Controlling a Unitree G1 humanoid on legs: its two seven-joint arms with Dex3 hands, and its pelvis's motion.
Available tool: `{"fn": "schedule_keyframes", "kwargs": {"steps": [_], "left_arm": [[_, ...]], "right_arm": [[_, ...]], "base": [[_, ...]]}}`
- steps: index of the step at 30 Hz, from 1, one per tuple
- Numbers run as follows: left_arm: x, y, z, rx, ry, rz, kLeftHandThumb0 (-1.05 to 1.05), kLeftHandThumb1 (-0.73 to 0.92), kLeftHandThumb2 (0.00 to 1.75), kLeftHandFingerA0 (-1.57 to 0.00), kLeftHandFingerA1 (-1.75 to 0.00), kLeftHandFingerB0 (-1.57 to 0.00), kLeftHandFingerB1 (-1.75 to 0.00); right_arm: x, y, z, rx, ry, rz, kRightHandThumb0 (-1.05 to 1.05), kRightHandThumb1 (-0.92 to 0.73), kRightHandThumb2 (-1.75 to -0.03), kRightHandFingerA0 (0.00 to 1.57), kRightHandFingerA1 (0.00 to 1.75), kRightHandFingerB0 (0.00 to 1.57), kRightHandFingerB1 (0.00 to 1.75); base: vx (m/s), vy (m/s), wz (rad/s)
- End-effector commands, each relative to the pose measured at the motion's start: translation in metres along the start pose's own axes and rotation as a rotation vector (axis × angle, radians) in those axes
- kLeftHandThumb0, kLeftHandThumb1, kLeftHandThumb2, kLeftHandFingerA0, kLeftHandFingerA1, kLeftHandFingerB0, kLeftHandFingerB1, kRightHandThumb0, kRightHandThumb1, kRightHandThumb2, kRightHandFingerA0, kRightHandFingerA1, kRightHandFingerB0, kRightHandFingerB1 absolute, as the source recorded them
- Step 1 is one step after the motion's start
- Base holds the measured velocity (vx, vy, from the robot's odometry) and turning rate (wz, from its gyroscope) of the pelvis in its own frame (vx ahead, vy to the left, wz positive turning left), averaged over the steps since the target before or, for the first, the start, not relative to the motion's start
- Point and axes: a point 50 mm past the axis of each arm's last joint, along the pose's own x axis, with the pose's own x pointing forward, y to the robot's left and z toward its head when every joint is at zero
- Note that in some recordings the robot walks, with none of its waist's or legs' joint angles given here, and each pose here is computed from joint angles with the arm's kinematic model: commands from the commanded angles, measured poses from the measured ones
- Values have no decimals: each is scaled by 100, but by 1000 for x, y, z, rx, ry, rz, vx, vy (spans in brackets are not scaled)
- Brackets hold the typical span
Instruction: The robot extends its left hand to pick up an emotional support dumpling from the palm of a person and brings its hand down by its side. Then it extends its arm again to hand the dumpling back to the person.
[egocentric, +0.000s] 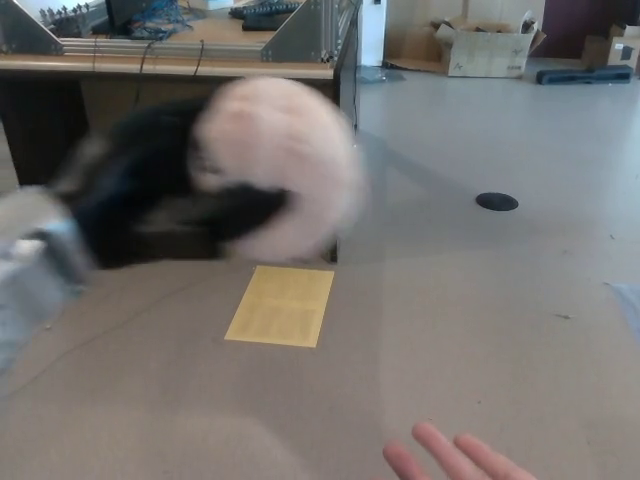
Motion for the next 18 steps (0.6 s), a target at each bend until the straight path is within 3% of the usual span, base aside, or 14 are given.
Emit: {"fn": "schedule_keyframes", "kwargs": {"steps": [1, 4, 6, 7, 8, 9, 10, 11, 12, 13, 14, 15, 16, 18], "left_arm": [[20, -29, -13, 30, 1, -23, -12, 76, 63, -84, -145, -87, -85], [25, -56, -40, -16, 27, -113, -15, 76, 62, -82, -147, -88, -81], [26, -67, -50, -20, 42, -142, -15, 74, 67, -79, -152, -87, -87], [26, -74, -56, -22, 54, -162, -15, 74, 67, -79, -152, -87, -87], [27, -78, -59, -7, 61, -169, -21, 75, 62, -81, -150, -87, -88], [28, -82, -62, -3, 64, -169, -22, 73, 66, -80, -152, -87, -91], [28, -84, -64, -6, 66, -168, -22, 73, 66, -80, -152, -87, -91], [30, -93, -71, -27, 69, -178, -25, 74, 66, -81, -151, -87, -94], [31, -98, -77, -45, 69, -188, -23, 74, 66, -80, -152, -86, -95], [31, -102, -81, -59, 67, -196, -23, 74, 66, -80, -152, -86, -95], [31, -105, -86, -78, 67, -202, -17, 71, 73, -83, -151, -87, -94], [29, -109, -93, -66, 81, -202, -24, 71, 80, -82, -158, -84, -101], [28, -112, -96, -62, 88, -202, -22, 69, 80, -83, -155, -85, -98], [27, -116, -102, -77, 103, -205, -28, 74, 78, -81, -160, -82, -103]], "right_arm": [[6, -10, 5, -25, -20, -34, -29, -57, -57, 82, 66, 77, 51], [8, -10, 8, -17, -18, -23, -31, -58, -57, 79, 60, 78, 50], [8, -11, 10, -32, -42, -23, -42, -59, -60, 72, 50, 61, 44], [7, -11, 11, -26, -66, -27, -42, -59, -60, 72, 50, 61, 44], [6, -11, 12, 39, -81, -18, -44, -48, -87, 61, 63, 52, 57], [7, -11, 11, 61, -71, 0, -53, -56, -59, 60, 40, 65, 41], [8, -11, 10, 55, -52, 17, -53, -56, -59, 60, 40, 65, 41], [8, -12, 11, -25, -77, 36, -51, -54, -57, 69, 55, 72, 44], [10, -11, 11, -221, -83, 49, -60, -66, -61, 36, 36, 39, 33], [12, -11, 10, -476, -103, 38, -60, -66, -61, 36, 36, 39, 33], [15, -9, 10, -424, -64, 73, -57, -64, -59, 28, 39, 35, 34], [16, -8, 11, -424, -58, 76, -57, -64, -60, 50, 45, 52, 39], [16, -8, 13, -413, -64, 72, -58, -55, -63, 55, 53, 53, 43], [16, -9, 13, -396, -75, 64, -58, -55, -63, 55, 53, 53, 43]], "base": [[0, 0, 0], [0, 0, 0], [0, 0, 0], [0, 0, 0], [0, 0, 0], [0, 0, 0], [0, 0, 0], [0, 0, 0], [0, 0, 0], [0, 0, 0], [0, 0, 0], [0, 0, 0], [0, 0, 0], [0, 0, 0]]}}
